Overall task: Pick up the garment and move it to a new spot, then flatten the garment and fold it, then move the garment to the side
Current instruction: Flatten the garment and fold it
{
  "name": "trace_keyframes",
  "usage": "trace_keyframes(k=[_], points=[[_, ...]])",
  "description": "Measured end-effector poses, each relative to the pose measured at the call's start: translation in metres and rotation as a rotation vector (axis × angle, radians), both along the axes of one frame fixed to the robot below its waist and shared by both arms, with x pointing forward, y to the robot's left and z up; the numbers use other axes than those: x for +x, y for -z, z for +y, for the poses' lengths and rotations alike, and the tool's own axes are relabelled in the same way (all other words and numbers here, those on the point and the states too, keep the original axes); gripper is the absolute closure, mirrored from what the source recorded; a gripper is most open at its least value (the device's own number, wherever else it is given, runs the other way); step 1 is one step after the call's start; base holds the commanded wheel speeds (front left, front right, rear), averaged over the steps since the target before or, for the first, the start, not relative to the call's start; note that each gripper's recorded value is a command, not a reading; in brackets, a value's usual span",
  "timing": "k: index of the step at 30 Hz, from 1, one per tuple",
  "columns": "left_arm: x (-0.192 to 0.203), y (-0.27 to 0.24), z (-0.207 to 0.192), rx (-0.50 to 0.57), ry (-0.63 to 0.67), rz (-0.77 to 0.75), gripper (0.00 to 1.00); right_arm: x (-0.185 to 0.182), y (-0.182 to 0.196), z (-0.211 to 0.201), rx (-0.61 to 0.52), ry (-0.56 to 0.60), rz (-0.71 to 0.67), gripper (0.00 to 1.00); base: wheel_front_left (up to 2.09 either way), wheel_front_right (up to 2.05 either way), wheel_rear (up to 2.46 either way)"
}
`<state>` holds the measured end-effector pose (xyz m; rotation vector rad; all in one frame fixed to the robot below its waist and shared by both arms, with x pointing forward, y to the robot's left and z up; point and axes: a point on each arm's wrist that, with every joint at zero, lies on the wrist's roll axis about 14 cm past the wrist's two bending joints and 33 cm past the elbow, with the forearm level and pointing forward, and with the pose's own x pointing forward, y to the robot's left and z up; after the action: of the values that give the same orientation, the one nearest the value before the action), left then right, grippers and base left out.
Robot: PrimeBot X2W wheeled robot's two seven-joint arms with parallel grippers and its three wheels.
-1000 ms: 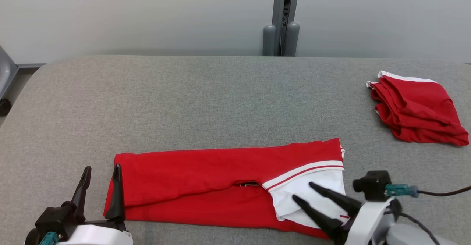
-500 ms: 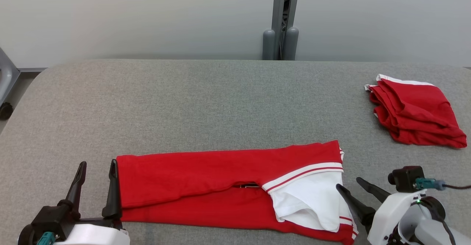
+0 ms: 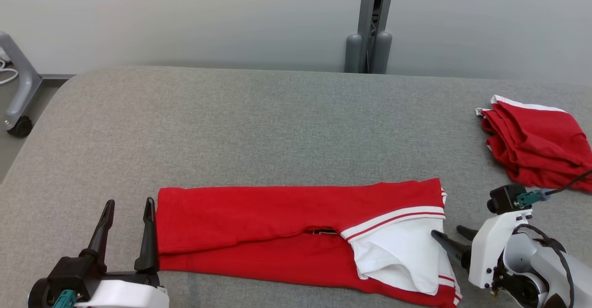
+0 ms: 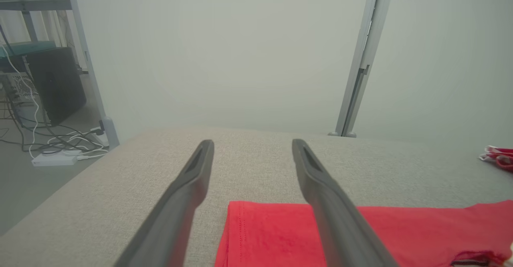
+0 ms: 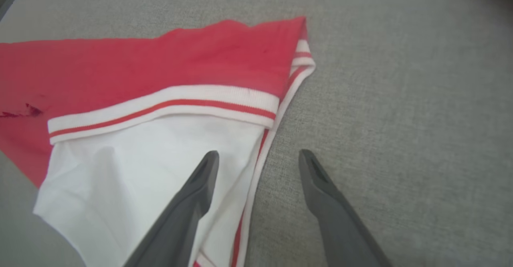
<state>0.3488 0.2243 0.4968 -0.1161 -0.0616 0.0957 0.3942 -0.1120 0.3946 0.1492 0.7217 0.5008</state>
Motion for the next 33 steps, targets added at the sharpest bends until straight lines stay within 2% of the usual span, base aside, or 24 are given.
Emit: trace_keyframes(k=[5, 9, 14, 15, 16, 17, 18, 24, 33], points=[[-0.003, 0.002, 0.003, -0.006, -0.015, 0.006, 0.00, -0.008, 0.017, 0.002, -0.012, 0.001, 0.125, 0.00, 0.00, 0.00, 0.00], [-0.003, 0.004, 0.005, -0.008, -0.023, 0.011, 0.00, -0.008, 0.015, 0.017, 0.046, -0.004, 0.160, 0.00, 0.00, 0.00, 0.00], [-0.003, 0.005, 0.004, -0.012, -0.024, 0.016, 0.00, -0.008, 0.017, 0.020, 0.060, -0.001, 0.182, 0.00, 0.00, 0.00, 0.00], [-0.003, 0.005, 0.004, -0.013, -0.024, 0.017, 0.00, -0.008, 0.016, 0.022, 0.074, 0.005, 0.189, 0.39, 0.00, 0.00, 0.00], [-0.003, 0.006, 0.004, -0.013, -0.024, 0.018, 0.00, -0.008, 0.016, 0.023, 0.076, 0.003, 0.190, 0.54, 0.00, 0.00, 0.00], [-0.003, 0.006, 0.005, -0.013, -0.025, 0.018, 0.00, -0.007, 0.016, 0.023, 0.074, 0.002, 0.181, 0.96, 0.00, 0.00, 0.00], [-0.003, 0.006, 0.005, -0.013, -0.026, 0.019, 0.00, -0.005, 0.014, 0.024, 0.078, 0.002, 0.170, 1.00, 0.00, 0.00, 0.00], [-0.005, 0.004, 0.006, -0.014, -0.029, 0.014, 0.00, -0.002, 0.007, 0.021, 0.086, 0.009, 0.122, 1.00, 0.00, 0.00, 0.00], [-0.002, 0.003, -0.004, -0.020, 0.000, 0.006, 0.00, 0.001, -0.002, -0.034, 0.028, 0.103, 0.069, 1.00, 0.00, 0.00, 0.00]])
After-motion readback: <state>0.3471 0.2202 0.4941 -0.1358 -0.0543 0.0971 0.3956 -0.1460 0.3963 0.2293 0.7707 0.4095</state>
